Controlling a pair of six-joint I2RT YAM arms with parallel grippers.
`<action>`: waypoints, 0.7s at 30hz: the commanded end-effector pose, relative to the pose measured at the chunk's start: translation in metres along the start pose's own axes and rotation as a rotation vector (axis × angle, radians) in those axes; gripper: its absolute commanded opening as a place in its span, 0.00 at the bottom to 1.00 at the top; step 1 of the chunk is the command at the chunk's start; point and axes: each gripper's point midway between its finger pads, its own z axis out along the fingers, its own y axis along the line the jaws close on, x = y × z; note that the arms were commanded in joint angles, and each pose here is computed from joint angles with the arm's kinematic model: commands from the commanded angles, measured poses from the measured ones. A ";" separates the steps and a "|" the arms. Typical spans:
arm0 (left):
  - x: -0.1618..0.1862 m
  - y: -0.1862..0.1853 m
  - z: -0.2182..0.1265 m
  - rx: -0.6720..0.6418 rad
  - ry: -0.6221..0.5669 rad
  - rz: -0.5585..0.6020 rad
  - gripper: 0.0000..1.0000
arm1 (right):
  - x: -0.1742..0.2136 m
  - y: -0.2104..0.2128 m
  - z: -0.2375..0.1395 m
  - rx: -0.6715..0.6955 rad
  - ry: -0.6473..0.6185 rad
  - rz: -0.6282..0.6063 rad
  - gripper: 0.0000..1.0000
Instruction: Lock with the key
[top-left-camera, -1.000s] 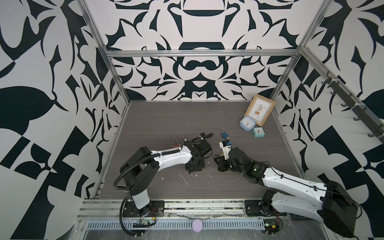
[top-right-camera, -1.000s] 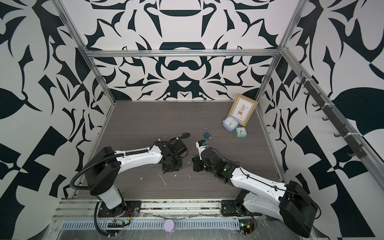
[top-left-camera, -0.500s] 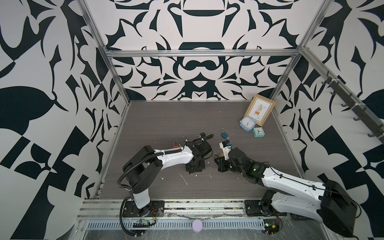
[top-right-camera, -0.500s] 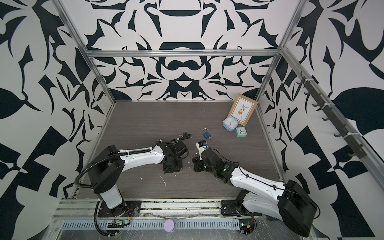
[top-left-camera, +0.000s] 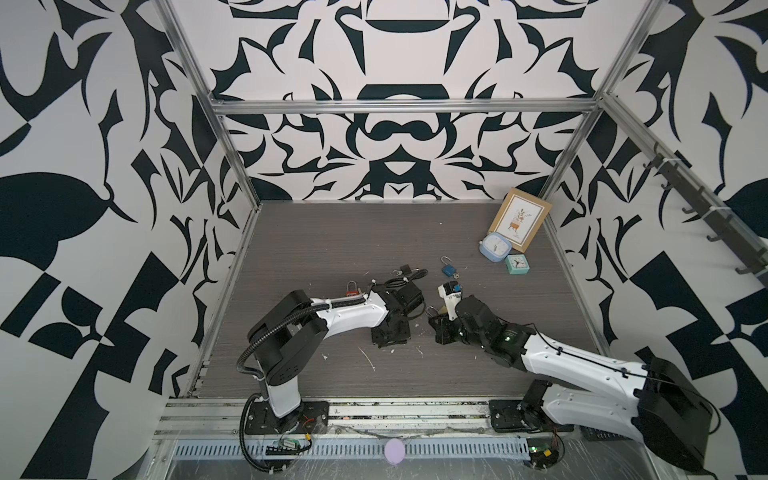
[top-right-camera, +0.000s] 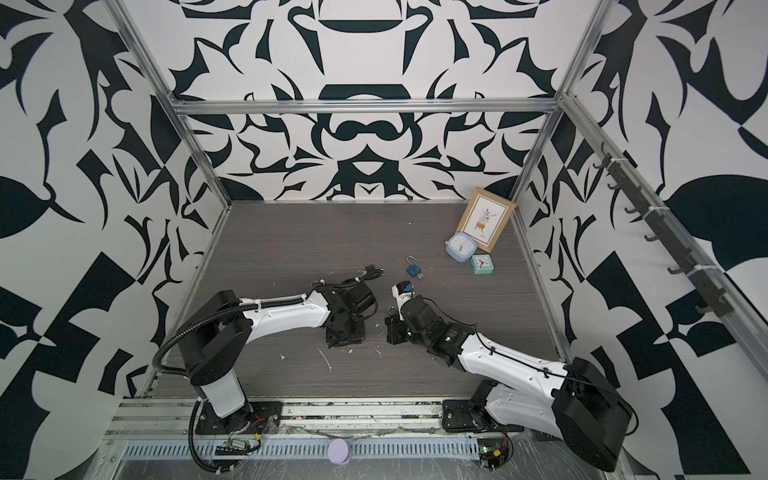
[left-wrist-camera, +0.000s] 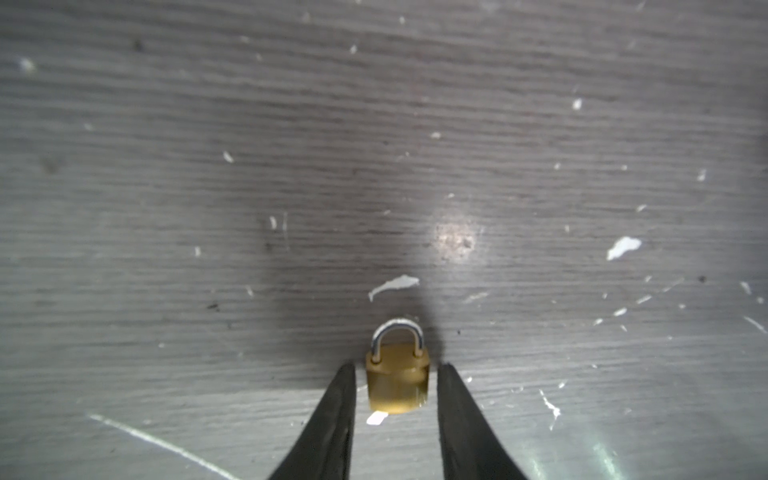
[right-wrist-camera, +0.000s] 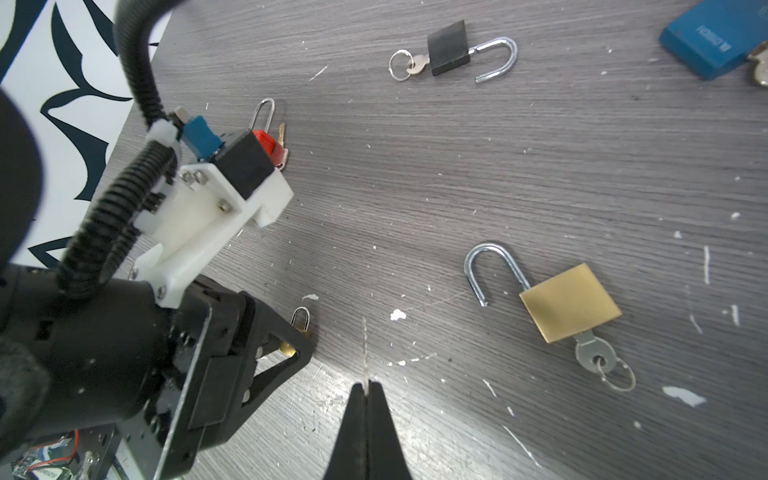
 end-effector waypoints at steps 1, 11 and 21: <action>0.001 0.009 -0.005 -0.032 0.000 -0.013 0.38 | -0.011 0.005 -0.001 -0.017 -0.033 0.011 0.00; -0.032 0.001 -0.080 0.082 -0.203 -0.004 0.54 | -0.008 0.011 0.004 -0.029 0.009 0.022 0.00; -0.086 0.055 -0.167 0.206 -0.544 -0.053 0.61 | 0.003 0.034 0.027 -0.106 0.112 0.026 0.00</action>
